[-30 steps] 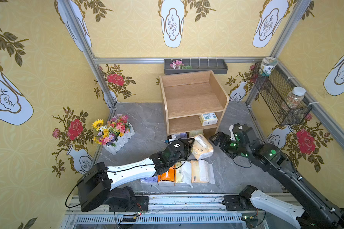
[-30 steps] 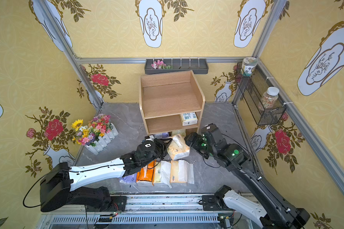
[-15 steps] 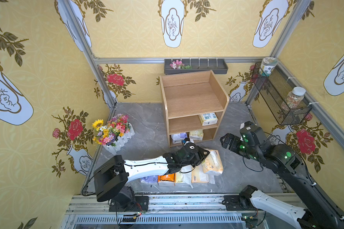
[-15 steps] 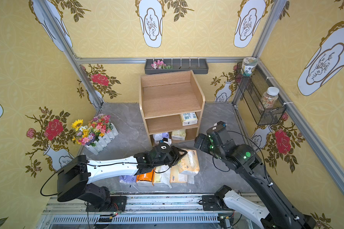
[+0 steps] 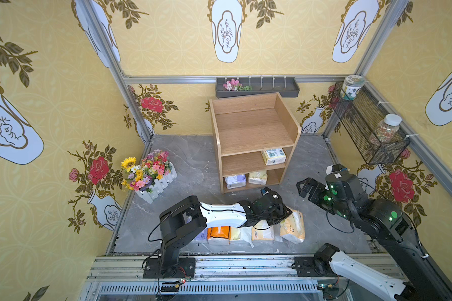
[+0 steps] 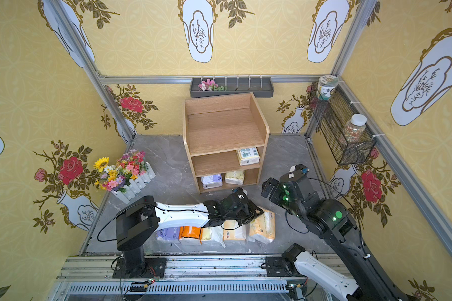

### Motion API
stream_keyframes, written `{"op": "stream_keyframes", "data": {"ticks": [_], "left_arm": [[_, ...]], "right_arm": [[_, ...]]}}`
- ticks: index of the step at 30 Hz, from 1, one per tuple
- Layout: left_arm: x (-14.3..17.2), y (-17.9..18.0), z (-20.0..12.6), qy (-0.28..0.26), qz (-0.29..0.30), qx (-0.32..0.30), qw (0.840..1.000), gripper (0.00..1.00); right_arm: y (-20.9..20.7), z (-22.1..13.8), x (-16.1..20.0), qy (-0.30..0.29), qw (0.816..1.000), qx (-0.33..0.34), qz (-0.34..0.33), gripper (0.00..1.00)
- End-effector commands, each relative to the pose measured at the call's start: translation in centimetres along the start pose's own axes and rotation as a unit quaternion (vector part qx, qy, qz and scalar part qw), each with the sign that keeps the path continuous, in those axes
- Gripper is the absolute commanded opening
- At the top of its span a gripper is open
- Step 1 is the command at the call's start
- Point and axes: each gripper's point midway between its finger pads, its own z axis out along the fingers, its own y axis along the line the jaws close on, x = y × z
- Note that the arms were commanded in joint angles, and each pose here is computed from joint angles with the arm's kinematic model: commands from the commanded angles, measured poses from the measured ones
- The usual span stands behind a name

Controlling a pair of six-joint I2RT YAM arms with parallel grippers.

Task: Remove the tissue boxes from the shelf
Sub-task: Place the box of tissues at the center of the board.

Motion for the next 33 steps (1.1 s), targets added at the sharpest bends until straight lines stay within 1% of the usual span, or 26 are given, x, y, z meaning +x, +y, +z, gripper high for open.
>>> {"op": "stream_keyframes", "data": {"ticks": [1,6,10,14,19,21,24,28,33], "left_arm": [[-0.1,0.5,1.0,-0.002,-0.007,-0.01,1.0,0.28],[-0.4,1.1,2.2,-0.008,-0.006,-0.021,1.0,0.28],[-0.7,2.1,2.5,-0.02,-0.014,-0.034,0.999,0.3],[-1.3,3.3,2.4,-0.038,-0.027,-0.047,0.998,0.4],[-1.0,3.2,2.1,-0.041,-0.015,-0.055,0.998,0.61],[-1.0,3.2,1.6,-0.046,-0.012,-0.062,0.997,0.68],[-1.4,3.2,0.4,-0.065,-0.01,-0.068,0.995,0.74],[-2.0,3.2,-1.2,-0.087,-0.007,-0.073,0.993,0.78],[-2.9,2.5,-4.1,-0.123,-0.004,-0.064,0.99,0.78]], "right_arm": [[-0.7,-0.1,0.2,-0.003,1.0,0.006,0.015,0.99],[-1.0,0.5,1.0,0.008,1.0,0.006,0.025,0.99],[-1.2,0.6,1.2,0.011,0.999,0.011,0.034,0.99],[-1.5,0.8,1.6,0.013,0.999,0.009,0.042,0.99],[-1.6,1.3,2.3,0.025,0.999,0.008,0.048,0.99],[-1.6,1.5,2.5,0.029,0.998,0.009,0.05,0.99],[-1.7,1.7,2.7,0.033,0.998,0.009,0.051,0.99],[-1.8,2.2,3.1,0.038,0.998,0.009,0.053,0.99],[-1.5,2.8,3.3,0.045,0.998,0.009,0.053,0.99]]}}
